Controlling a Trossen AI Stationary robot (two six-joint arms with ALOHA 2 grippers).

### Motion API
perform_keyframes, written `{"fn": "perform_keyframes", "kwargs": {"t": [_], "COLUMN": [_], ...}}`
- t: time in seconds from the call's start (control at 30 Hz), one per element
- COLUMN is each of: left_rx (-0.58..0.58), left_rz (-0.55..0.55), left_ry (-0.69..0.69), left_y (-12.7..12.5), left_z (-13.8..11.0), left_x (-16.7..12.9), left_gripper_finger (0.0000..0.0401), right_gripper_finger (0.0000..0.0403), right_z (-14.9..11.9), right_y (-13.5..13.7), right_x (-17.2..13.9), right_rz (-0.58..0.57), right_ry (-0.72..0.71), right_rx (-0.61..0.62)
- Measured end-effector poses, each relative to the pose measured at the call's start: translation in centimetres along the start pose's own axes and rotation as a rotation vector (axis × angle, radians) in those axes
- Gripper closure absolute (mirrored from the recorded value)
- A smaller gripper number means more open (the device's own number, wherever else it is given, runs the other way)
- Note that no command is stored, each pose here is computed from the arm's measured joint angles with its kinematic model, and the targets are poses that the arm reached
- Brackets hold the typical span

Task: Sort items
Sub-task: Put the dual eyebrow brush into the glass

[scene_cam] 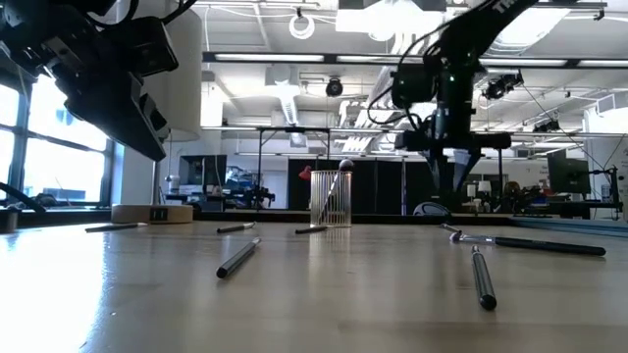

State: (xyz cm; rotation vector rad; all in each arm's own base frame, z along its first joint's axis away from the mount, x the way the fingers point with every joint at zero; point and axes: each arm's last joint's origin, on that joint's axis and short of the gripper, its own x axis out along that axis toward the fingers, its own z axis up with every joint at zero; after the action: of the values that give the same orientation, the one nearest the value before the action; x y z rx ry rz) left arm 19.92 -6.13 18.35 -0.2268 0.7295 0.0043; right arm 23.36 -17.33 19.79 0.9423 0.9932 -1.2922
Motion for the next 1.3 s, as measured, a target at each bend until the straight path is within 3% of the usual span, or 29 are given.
{"fn": "perform_keyframes", "kwargs": {"t": [0.2, 0.5, 0.8, 1.13, 1.3], "left_rx": [-0.012, -0.058, -0.084, -0.085, -0.085], "left_rz": [0.012, 0.092, 0.092, 0.096, 0.096], "left_ry": [-0.007, -0.047, -0.048, -0.049, -0.049], "left_y": [0.0, 0.3, 0.3, 0.3, 0.3], "left_z": [0.0, 0.1, 0.1, 0.1, 0.1], "left_x": [0.0, 0.0, 0.0, 0.0, 0.0], "left_gripper_finger": [0.0401, 0.0401, 0.0401, 0.0401, 0.0401], "right_gripper_finger": [0.0258, 0.0258, 0.0261, 0.0326, 0.0335], "right_z": [2.1, 2.5, 3.3, 3.0, 2.9], "right_y": [-0.7, -1.0, -0.8, -0.9, -0.9], "right_x": [2.7, 6.8, 7.4, 7.5, 7.4], "right_rz": [0.021, -0.077, -0.041, 0.027, 0.033], "right_ry": [0.035, 0.099, 0.048, 0.146, 0.154], "right_rx": [0.037, 0.012, 0.003, -0.060, -0.072]}}
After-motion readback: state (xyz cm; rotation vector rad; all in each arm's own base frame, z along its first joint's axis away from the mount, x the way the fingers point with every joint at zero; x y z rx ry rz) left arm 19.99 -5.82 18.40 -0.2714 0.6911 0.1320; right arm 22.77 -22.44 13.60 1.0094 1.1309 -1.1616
